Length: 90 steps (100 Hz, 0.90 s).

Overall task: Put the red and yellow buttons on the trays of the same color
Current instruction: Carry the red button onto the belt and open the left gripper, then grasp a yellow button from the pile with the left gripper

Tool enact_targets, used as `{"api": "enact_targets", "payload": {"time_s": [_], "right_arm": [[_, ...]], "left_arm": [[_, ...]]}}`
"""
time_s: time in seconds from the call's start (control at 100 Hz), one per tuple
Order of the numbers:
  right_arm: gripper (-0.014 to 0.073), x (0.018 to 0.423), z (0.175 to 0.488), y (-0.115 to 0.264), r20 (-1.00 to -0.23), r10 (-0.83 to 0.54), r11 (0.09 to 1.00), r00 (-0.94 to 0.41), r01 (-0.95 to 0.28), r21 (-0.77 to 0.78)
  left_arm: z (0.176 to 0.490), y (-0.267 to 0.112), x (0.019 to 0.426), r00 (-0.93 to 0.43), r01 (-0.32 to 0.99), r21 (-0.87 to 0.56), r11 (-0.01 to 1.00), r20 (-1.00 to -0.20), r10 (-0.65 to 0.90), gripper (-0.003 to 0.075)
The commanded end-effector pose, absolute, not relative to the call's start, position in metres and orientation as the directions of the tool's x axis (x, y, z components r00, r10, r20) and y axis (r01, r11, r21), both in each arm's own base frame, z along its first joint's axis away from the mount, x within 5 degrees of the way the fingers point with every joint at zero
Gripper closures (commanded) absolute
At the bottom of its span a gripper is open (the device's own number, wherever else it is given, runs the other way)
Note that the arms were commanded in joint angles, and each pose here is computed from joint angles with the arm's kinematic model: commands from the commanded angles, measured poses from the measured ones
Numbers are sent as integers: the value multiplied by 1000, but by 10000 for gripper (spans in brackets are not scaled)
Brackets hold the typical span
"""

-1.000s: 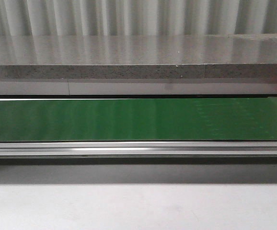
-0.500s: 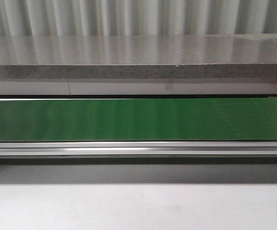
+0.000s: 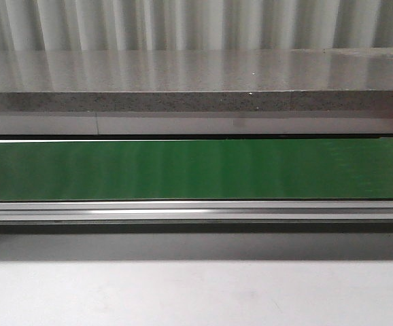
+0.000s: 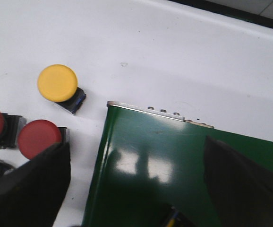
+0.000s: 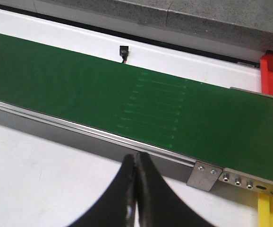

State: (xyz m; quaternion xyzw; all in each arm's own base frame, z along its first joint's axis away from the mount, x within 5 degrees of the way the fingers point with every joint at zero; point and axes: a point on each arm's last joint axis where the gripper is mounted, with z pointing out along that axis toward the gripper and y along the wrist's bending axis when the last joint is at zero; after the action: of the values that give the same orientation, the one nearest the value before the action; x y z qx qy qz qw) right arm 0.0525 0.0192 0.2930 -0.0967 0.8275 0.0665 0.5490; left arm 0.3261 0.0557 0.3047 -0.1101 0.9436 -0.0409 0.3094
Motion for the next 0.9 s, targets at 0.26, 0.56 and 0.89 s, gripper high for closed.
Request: {"api": "enact_targets", "payload": {"time_s": [0.26,0.56,0.89], "right_arm": [[655,55,305,18,-947,-76,976,-311,-216,-8],[655,55,305,18,-947,-76,976,-311,-216,-8],[655,55,305,18,-947,-76,976,-311,-216,-8]], "left_arm": [[309,95,366,-789,-278,-174,945,-519,-328,175],[280,131,402,-788,-354,-185,917,-469,-399,175],[251,139,426,-799,-368,-195,909,-433,-416,175]]}}
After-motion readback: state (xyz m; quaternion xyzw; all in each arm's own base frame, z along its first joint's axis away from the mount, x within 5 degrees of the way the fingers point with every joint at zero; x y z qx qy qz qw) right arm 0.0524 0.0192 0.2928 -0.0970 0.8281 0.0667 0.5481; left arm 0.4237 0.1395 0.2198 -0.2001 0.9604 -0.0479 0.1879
